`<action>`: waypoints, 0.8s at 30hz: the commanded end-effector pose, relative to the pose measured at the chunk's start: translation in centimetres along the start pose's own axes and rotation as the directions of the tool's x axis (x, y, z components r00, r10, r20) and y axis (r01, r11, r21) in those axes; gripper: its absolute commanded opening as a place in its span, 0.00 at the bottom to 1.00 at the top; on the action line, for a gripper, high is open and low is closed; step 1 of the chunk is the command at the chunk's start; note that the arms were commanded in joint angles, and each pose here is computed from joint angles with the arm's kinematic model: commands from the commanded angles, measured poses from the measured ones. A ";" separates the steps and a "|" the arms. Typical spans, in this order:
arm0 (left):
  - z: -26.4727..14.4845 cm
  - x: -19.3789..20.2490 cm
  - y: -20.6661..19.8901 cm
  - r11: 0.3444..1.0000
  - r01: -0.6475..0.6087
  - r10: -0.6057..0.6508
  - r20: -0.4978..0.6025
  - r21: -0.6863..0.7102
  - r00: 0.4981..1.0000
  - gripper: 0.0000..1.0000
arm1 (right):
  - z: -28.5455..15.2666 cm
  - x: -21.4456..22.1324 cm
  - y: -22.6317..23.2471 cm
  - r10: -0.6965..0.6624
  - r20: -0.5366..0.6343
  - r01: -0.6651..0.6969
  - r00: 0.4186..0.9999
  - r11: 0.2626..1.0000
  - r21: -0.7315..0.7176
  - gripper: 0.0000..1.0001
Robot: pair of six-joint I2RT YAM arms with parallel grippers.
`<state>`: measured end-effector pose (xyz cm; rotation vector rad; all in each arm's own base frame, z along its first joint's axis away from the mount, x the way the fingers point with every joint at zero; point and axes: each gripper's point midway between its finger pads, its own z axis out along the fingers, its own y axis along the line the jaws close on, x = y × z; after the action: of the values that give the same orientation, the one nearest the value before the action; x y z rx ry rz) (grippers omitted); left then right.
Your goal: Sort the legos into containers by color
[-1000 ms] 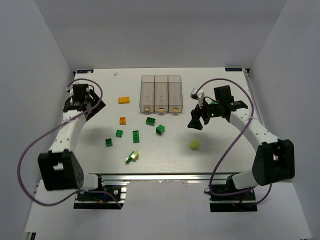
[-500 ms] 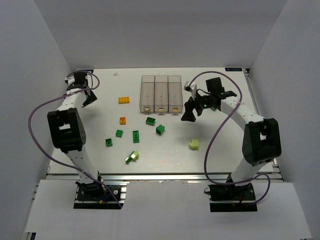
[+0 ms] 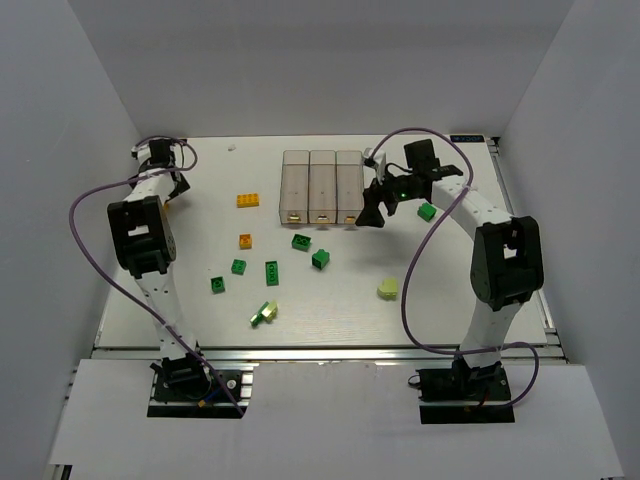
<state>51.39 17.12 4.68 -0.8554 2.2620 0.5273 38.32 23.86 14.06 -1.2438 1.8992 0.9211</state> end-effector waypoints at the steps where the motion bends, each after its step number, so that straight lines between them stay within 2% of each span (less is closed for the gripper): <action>1: 0.2 -3.4 0.6 0.998 0.068 -0.069 0.070 0.007 0.995 0.98 | -0.2 -2.0 0.0 -0.026 0.036 0.027 0.999 0.999 -0.018 0.89; 8: 2.1 -3.4 1.3 0.992 0.122 -0.123 0.062 0.019 0.990 0.96 | -0.3 -2.0 -0.2 -0.019 0.033 0.019 0.999 1.000 -0.011 0.89; 14: 2.9 -3.6 1.7 0.982 0.185 -0.187 0.064 0.043 0.980 0.87 | -0.8 -2.5 -0.4 -0.036 0.031 0.036 0.999 0.999 0.003 0.89; 21: 1.8 -2.8 1.3 0.961 0.234 -0.243 0.053 0.145 0.968 0.62 | -1.8 -2.6 0.0 -0.049 0.031 0.048 0.998 0.998 0.029 0.89; 22: 1.5 -2.7 1.2 0.959 0.238 -0.248 0.049 0.154 0.968 0.52 | -2.1 -2.9 0.2 -0.057 0.036 0.056 0.998 0.998 0.034 0.89; 24: 1.1 -2.5 1.3 0.953 0.246 -0.258 0.046 0.174 0.965 0.42 | -2.1 -2.5 0.5 -0.061 0.031 0.060 0.998 0.998 0.033 0.89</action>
<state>52.10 20.52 2.62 -1.0116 2.1243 0.3508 38.78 23.70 14.92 -1.2380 1.9014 0.9041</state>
